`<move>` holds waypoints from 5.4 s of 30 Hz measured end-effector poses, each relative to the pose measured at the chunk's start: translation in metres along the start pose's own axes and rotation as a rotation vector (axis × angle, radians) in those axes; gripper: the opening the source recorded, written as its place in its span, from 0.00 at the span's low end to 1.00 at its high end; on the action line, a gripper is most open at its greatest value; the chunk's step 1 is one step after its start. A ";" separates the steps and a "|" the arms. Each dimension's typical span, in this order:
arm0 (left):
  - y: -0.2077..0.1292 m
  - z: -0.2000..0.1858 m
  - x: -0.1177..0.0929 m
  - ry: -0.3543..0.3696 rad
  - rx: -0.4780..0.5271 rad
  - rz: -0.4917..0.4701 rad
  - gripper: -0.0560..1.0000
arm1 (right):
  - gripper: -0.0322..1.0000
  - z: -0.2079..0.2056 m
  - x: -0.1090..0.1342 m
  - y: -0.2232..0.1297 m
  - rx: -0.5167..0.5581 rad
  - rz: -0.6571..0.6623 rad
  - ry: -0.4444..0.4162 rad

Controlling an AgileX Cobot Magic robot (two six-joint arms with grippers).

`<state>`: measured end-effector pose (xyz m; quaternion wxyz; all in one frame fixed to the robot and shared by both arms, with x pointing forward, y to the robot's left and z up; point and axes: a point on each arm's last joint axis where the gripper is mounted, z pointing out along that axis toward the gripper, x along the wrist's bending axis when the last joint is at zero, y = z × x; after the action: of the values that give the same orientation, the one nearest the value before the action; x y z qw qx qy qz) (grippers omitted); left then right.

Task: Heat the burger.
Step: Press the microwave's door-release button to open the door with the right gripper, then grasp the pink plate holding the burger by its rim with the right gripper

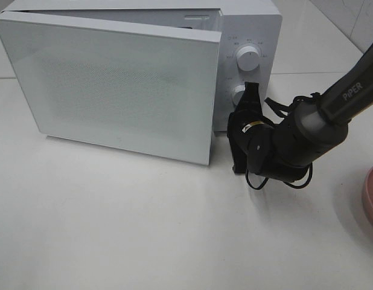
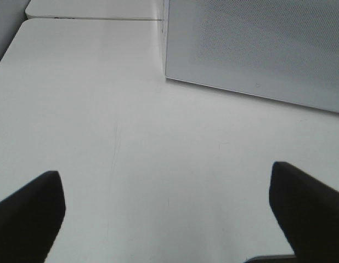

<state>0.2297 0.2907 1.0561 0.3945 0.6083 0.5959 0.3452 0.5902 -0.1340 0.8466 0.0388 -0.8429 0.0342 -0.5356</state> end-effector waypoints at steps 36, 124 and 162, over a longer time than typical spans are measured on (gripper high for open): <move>0.000 0.000 0.000 0.000 -0.001 0.000 0.93 | 0.04 -0.030 0.003 -0.008 0.073 -0.056 -0.058; 0.000 0.000 0.000 0.000 -0.001 0.000 0.93 | 0.96 -0.193 0.053 0.143 0.705 -1.770 -0.834; 0.000 0.000 0.000 0.000 -0.001 0.000 0.93 | 0.58 -0.118 0.010 0.160 0.818 -1.659 -1.017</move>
<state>0.2297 0.2907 1.0562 0.3948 0.6081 0.5957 0.3456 0.4855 -0.2981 0.8895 -0.0484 -0.6503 -0.7564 0.0514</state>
